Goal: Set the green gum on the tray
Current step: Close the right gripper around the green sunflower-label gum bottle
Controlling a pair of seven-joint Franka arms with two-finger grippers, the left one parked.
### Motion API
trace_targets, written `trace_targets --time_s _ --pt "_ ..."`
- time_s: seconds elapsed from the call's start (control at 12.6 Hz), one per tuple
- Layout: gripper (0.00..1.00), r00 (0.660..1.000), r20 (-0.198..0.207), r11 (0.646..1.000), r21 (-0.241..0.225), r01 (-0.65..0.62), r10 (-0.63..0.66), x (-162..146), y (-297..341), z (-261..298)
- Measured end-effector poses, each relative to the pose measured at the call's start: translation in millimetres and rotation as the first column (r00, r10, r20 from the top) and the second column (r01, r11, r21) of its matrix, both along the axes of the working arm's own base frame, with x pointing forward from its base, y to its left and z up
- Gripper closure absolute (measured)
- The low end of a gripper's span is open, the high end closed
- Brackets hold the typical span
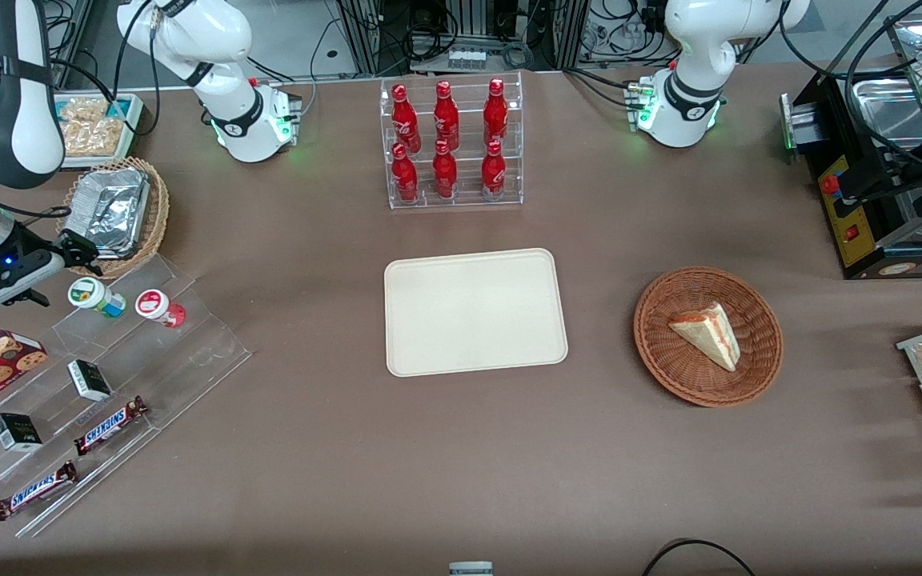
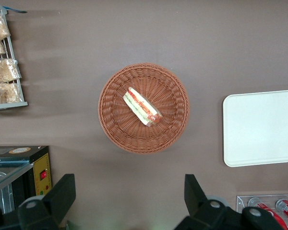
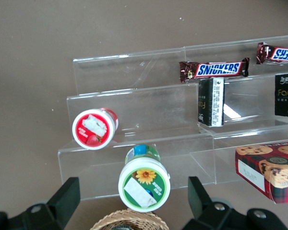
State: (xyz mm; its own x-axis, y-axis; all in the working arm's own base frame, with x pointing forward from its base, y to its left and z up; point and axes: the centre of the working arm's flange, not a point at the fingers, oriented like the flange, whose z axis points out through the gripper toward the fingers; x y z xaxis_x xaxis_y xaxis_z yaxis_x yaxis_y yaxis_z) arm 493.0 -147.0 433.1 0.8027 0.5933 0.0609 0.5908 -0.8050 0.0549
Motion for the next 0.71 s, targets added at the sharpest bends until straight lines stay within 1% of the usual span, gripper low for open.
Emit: trace_targets --time_s 0.4,0.71 --pt "0.00 0.999 0.007 0.999 -0.009 -0.052 0.052 -1 -12 -17" --pt "0.00 0.999 -0.015 0.999 0.000 -0.042 0.042 1 -19 -39"
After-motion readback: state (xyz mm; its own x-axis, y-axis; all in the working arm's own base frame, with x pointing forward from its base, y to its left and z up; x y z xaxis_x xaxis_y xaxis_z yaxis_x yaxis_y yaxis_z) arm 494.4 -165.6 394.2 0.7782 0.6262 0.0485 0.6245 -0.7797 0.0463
